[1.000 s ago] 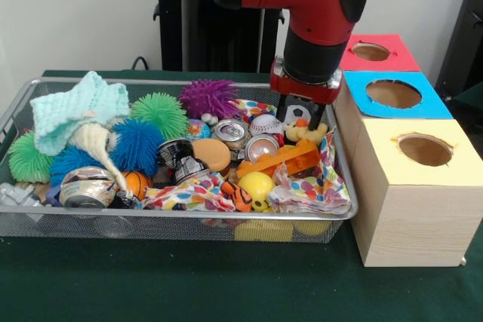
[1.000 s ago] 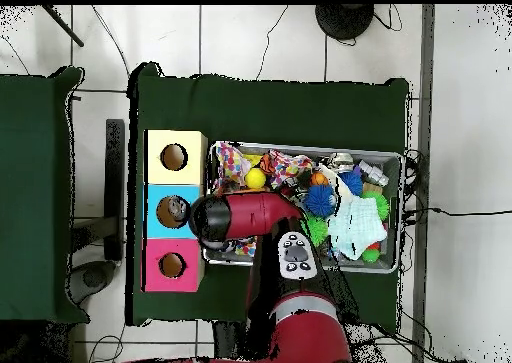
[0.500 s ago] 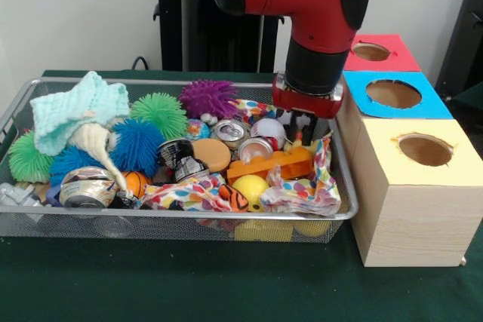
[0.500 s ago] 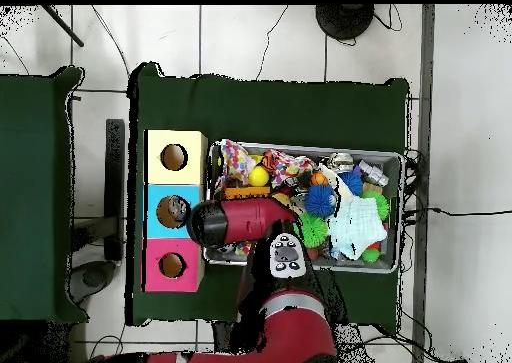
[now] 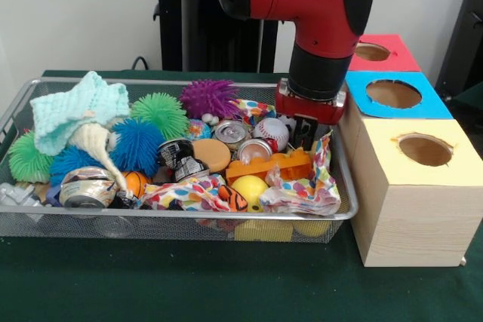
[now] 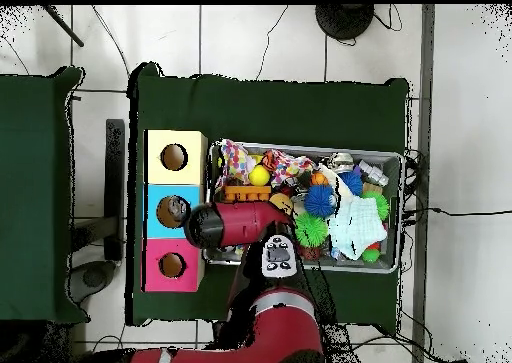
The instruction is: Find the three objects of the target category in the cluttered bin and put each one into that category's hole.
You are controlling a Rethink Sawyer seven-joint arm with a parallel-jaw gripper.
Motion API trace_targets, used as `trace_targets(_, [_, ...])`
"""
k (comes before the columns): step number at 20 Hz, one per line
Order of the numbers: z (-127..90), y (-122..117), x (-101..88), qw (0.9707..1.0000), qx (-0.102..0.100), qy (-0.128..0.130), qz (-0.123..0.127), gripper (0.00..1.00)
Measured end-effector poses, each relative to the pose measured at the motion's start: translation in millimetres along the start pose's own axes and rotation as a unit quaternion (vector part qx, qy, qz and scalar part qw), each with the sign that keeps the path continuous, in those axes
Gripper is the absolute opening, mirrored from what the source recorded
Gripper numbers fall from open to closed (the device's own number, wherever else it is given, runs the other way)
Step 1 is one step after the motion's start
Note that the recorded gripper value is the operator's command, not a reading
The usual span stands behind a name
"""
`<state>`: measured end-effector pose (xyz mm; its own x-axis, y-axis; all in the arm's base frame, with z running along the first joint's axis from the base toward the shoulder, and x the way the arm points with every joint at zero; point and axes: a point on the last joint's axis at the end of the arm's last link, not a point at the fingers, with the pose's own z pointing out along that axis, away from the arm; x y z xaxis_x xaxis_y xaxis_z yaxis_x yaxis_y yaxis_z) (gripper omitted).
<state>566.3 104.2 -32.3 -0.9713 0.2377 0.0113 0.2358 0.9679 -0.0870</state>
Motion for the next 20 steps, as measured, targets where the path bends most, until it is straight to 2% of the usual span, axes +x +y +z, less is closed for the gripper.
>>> trace_targets(5, [-13,-7,-2.7,0.9999,0.010,0.010,0.004,0.00])
trace_targets(7, [-30,-20,-7.8,0.9995,0.024,0.019,0.012,0.00])
trace_targets(10, [-44,-31,-13.1,0.9990,0.032,0.025,0.021,0.00])
trace_targets(13, [-60,-53,-21.5,0.9980,0.045,0.028,0.034,0.00])
trace_targets(16, [-65,-74,-33.2,0.9974,0.055,0.020,0.042,0.00])
trace_targets(20, [-61,-98,-49.4,0.9968,0.064,0.010,0.047,0.00])
